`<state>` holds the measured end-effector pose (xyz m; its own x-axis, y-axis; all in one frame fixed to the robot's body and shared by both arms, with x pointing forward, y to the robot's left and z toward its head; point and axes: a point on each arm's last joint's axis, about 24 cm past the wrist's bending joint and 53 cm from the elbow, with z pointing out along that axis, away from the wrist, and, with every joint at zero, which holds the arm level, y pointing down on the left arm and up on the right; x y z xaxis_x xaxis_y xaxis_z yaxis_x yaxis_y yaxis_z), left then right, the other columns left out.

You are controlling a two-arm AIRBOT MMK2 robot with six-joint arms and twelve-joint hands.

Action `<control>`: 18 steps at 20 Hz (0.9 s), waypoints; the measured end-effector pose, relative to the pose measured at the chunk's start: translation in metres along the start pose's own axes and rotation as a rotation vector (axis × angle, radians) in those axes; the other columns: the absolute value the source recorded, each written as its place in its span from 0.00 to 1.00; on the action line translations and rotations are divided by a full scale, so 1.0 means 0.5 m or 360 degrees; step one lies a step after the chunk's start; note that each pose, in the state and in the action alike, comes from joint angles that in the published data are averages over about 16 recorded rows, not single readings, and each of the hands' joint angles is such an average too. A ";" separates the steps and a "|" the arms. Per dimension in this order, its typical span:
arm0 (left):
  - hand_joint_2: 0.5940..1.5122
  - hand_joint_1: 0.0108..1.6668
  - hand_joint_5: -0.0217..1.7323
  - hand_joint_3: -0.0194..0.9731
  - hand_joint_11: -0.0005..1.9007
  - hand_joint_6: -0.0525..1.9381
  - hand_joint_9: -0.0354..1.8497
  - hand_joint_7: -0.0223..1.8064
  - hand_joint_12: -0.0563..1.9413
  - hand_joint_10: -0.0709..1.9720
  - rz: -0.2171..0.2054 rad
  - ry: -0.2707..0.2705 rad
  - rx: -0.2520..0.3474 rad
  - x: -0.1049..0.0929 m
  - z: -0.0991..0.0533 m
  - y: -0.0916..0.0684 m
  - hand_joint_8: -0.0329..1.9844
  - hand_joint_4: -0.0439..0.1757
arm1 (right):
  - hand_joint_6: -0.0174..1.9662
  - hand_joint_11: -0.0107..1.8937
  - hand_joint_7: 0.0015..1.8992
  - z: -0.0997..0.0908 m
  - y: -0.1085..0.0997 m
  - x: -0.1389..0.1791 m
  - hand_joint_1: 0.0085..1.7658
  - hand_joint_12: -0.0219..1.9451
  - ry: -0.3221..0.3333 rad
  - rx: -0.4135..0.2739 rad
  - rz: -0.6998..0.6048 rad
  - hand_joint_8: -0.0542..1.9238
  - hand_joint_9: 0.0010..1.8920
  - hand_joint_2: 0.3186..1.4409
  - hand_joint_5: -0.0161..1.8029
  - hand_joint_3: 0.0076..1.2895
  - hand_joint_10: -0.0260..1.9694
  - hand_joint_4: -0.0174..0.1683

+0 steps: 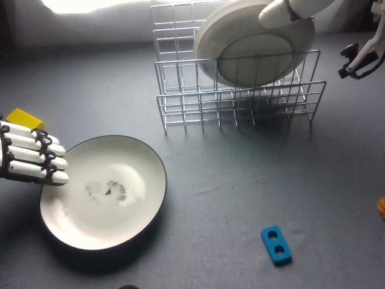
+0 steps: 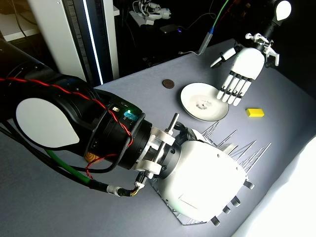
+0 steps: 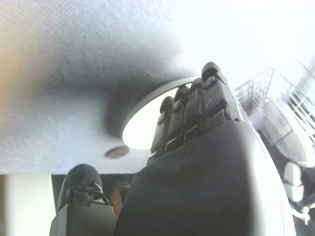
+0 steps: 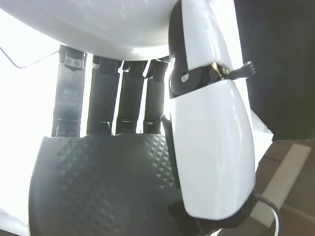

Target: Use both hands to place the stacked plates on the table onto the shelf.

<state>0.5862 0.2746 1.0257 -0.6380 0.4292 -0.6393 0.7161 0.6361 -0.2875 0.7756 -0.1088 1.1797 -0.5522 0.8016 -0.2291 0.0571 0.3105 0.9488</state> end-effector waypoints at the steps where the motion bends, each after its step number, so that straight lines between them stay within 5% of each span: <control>1: 0.53 0.00 0.02 0.03 0.01 0.04 0.01 0.02 0.03 0.02 0.0000 0.0000 -0.0001 0.000 0.000 0.000 0.01 0.22 | 0.46 0.35 0.53 0.000 0.001 0.000 0.70 0.60 0.0000 -0.0003 0.0000 0.40 0.61 0.66 0.47 0.01 0.09 0.06; 13: 0.52 0.00 0.02 0.03 0.01 0.04 0.01 0.01 0.03 0.02 -0.0005 0.0008 -0.0011 0.005 -0.001 0.005 0.01 0.22 | 0.16 0.18 0.46 -0.005 0.037 -0.005 0.60 0.67 0.0001 -0.0104 -0.0045 0.07 0.46 0.75 0.41 0.01 0.05 0.07; 18: 0.52 0.00 0.02 0.03 0.01 0.04 0.01 0.01 0.03 0.02 -0.0011 0.0020 -0.0017 0.011 -0.002 0.007 0.01 0.22 | 0.05 0.14 0.44 -0.022 0.091 -0.001 0.59 0.67 0.0004 -0.0242 -0.0264 0.05 0.43 0.76 0.41 0.00 0.04 0.07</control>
<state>0.5849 0.2798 1.0218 -0.6465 0.4327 -0.6283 0.7086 0.6458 -0.2843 0.7696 -0.1007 1.2255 -0.5457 0.7445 -0.3846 -0.1609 0.3573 0.9200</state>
